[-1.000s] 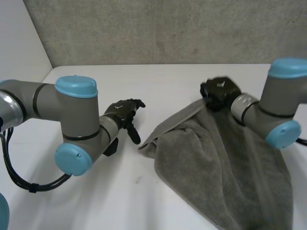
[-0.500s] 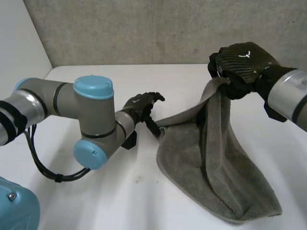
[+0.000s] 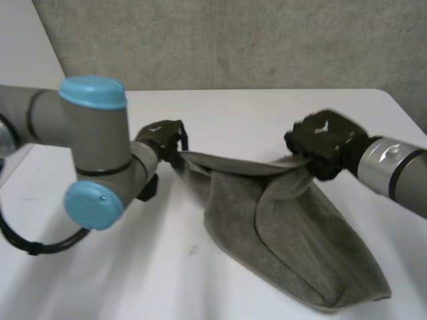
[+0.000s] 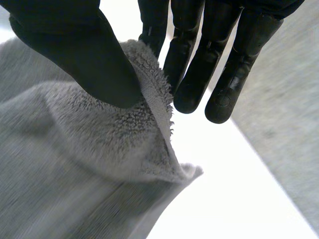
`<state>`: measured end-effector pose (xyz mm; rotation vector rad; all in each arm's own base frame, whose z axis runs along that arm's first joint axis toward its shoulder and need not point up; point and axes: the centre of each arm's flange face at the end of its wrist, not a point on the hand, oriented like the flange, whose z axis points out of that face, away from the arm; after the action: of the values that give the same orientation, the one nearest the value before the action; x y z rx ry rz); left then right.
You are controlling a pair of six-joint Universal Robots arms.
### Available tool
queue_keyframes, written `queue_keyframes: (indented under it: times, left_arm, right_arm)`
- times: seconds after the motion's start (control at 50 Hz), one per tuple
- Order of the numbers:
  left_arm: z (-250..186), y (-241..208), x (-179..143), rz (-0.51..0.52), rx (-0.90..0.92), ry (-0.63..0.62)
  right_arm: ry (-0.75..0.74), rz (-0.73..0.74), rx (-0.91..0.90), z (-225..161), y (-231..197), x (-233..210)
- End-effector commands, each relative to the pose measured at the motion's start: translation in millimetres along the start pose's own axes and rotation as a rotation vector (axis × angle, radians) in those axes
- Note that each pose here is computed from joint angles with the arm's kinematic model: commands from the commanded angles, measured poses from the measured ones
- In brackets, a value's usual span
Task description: Fold the towel.
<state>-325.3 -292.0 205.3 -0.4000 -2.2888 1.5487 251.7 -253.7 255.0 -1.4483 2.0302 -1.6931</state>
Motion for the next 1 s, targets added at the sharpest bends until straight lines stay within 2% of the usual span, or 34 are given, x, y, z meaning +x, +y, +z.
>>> queue_keyframes:
  times: [0.02,0.06,0.1,0.12,0.16,0.18,0.2,0.22,0.26,0.28,0.3,0.32,0.34,0.36,0.38,0.44,0.46,0.52,0.54,0.56,0.58,0.6,0.62,0.64,0.68,0.7,0.72,0.74,0.76,0.78,0.8,0.88,1.0]
  left_arm:
    - [-12.3,-20.2,-12.3,0.207,-0.009,-0.04]
    - [-11.8,-28.0,-14.5,0.243,0.015,-0.044]
    - [-5.0,-50.8,-18.9,0.291,0.101,-0.062]
    - [-4.9,-51.0,-18.9,0.291,0.101,-0.062]
    - [4.5,-90.8,-12.9,0.31,0.287,-0.069]
    - [4.5,-91.0,-12.9,0.31,0.288,-0.069]
    - [7.8,-113.8,-10.5,0.303,0.398,-0.075]
    - [7.8,-114.0,-10.5,0.303,0.399,-0.075]
    - [0.2,-164.5,-4.7,0.281,0.64,-0.09]
    - [0.2,-164.8,-4.7,0.281,0.641,-0.091]
    - [0.2,-164.8,-4.7,0.281,0.641,-0.091]
    - [-6.3,-189.7,-4.6,0.262,0.773,-0.114]
    - [-14.7,-210.1,-3.5,0.231,0.9,-0.142]
    - [-14.8,-210.3,-3.5,0.231,0.901,-0.143]
    - [-25.8,-225.3,-4.3,0.204,0.984,-0.17]
    - [-36.9,-234.8,-4.2,0.183,1.04,-0.185]
    - [-36.2,-226.7,-5.4,0.188,1.006,-0.187]
    - [-24.4,-189.0,-10.0,0.219,0.855,-0.178]
    - [-24.3,-188.8,-10.0,0.219,0.855,-0.178]
    - [-19.6,-166.0,-13.3,0.235,0.77,-0.175]
    - [-13.6,-134.2,-19.5,0.255,0.659,-0.173]
    - [-13.6,-133.9,-19.5,0.255,0.658,-0.173]
    - [-9.5,-103.9,-29.4,0.268,0.556,-0.179]
    - [-9.5,-103.6,-29.5,0.268,0.555,-0.179]
    - [-7.8,-41.7,-47.4,0.29,0.355,-0.177]
    - [-7.9,-41.5,-47.5,0.29,0.354,-0.176]
    - [-10.1,-13.7,-51.5,0.3,0.268,-0.163]
    - [-10.1,-13.5,-51.5,0.3,0.268,-0.163]
    - [-14.4,14.0,-52.1,0.311,0.186,-0.135]
    - [-14.5,14.3,-52.1,0.311,0.185,-0.134]
    - [-19.7,36.4,-52.9,0.325,0.115,-0.111]
    - [-31.1,65.8,-51.7,0.361,0.017,-0.089]
    - [-37.8,68.9,-50.7,0.387,0.002,-0.085]
  right_arm:
    - [-0.079,-0.079,-0.119,25.1,24.0,-14.0]
    - [-0.064,-0.094,-0.108,34.1,21.3,-13.1]
    - [0.035,-0.143,-0.033,54.3,3.8,-0.3]
    - [0.035,-0.144,-0.032,54.4,3.6,-0.3]
    - [0.248,-0.192,0.11,69.4,-30.6,31.0]
    - [0.249,-0.192,0.111,69.4,-30.8,31.2]
    - [0.395,-0.206,0.213,71.9,-52.8,54.4]
    - [0.396,-0.207,0.214,71.9,-53.0,54.7]
    - [0.671,-0.218,0.459,62.0,-99.1,93.4]
    - [0.672,-0.218,0.46,61.9,-99.3,93.6]
    - [0.763,-0.222,0.561,50.5,-117.9,105.0]
    - [0.832,-0.229,0.656,36.5,-134.1,111.4]
    - [0.833,-0.229,0.657,36.3,-134.2,111.4]
    - [0.849,-0.237,0.696,29.1,-139.9,109.7]
    - [0.85,-0.237,0.697,29.0,-140.0,109.6]
    - [0.803,-0.237,0.67,26.3,-130.1,98.7]
    - [0.802,-0.237,0.67,26.3,-130.0,98.6]
    - [0.621,-0.221,0.509,39.6,-89.6,66.1]
    - [0.621,-0.221,0.508,39.6,-89.4,66.0]
    - [0.559,-0.215,0.443,41.0,-76.4,55.4]
    - [0.559,-0.215,0.442,41.0,-76.2,55.3]
    - [0.47,-0.192,0.34,42.2,-56.2,40.6]
    - [0.37,-0.166,0.221,43.9,-33.6,23.7]
    - [0.369,-0.166,0.22,43.9,-33.4,23.5]
    - [0.18,-0.107,-0.009,43.1,10.7,-9.9]
    - [0.179,-0.107,-0.011,43.1,10.9,-10.1]
    - [0.075,-0.074,-0.127,42.8,34.1,-29.2]
    - [0.074,-0.074,-0.128,42.8,34.3,-29.4]
    - [0.005,-0.05,-0.212,41.3,50.2,-42.6]
    - [-0.044,-0.031,-0.257,40.6,61.1,-51.6]
    - [-0.045,-0.03,-0.257,40.6,61.2,-51.7]
    - [-0.139,0.032,-0.239,41.3,73.1,-66.6]
    - [-0.135,0.092,-0.205,37.8,65.1,-64.4]
